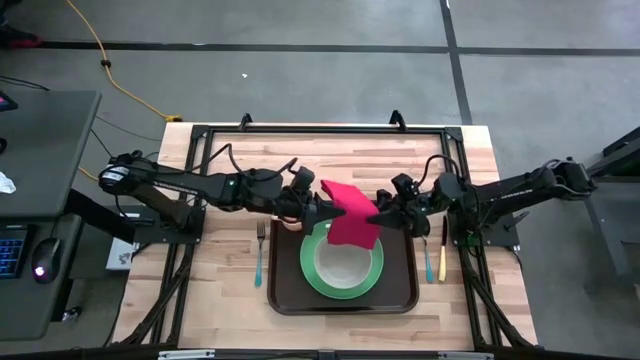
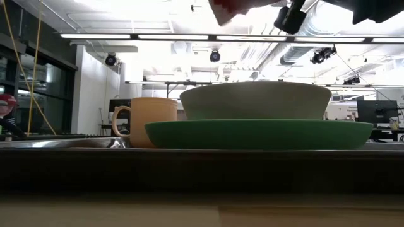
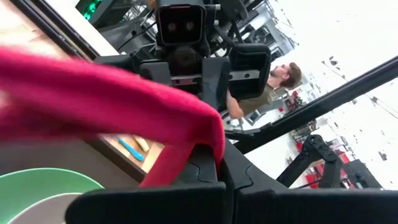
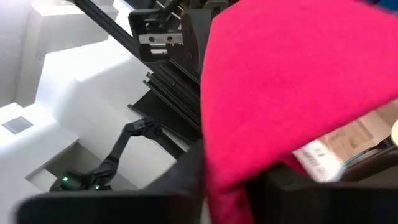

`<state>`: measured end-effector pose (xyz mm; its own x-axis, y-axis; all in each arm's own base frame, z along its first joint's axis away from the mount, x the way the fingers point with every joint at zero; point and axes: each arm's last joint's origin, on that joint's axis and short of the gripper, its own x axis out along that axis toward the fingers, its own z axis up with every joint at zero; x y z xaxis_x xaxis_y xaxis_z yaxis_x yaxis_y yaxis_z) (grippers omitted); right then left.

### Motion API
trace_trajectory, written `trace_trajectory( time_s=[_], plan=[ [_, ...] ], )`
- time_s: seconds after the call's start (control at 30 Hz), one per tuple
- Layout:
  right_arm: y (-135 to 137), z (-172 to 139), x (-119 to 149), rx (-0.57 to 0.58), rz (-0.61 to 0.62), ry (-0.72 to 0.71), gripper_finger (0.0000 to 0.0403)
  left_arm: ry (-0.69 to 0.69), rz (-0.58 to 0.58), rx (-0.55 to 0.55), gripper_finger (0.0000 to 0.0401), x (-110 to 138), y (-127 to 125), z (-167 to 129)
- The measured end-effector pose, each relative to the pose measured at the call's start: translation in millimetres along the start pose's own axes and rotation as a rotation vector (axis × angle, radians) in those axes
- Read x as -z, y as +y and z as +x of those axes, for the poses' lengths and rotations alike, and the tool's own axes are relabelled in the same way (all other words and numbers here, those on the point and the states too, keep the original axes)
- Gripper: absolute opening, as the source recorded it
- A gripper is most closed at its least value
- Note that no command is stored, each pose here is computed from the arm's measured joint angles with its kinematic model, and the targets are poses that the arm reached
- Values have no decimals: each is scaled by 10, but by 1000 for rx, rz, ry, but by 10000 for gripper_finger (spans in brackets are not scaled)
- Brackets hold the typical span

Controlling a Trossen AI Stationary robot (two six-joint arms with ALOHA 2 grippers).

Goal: Set up tray
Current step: Put the red table napkin beside the plate on the brown serving tray

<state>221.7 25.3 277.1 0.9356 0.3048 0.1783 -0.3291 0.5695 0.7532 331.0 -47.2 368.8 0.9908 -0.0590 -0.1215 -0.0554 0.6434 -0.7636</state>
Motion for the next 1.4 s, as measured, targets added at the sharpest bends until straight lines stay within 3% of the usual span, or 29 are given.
trace_trajectory(
  time_s=[0.13,0.33,0.6,0.83,1.17,1.4],
  plan=[
    [-6,-3,-10,-2,-42,1,10,1,1,-1,12,1,1,0],
    [-6,-3,-9,-2,-37,2,3,1,1,-1,21,1,1,0],
    [-7,-3,-9,-2,-29,2,1,7,-5,2,128,4,1,0],
    [-7,-3,-9,-2,-26,2,0,8,-6,5,183,3,-2,-1],
    [-7,-3,-9,-2,-25,2,0,68,49,15,223,8,-12,-57],
    [-2,-5,-11,-3,-21,1,0,126,86,-108,220,10,33,-236]
  ],
)
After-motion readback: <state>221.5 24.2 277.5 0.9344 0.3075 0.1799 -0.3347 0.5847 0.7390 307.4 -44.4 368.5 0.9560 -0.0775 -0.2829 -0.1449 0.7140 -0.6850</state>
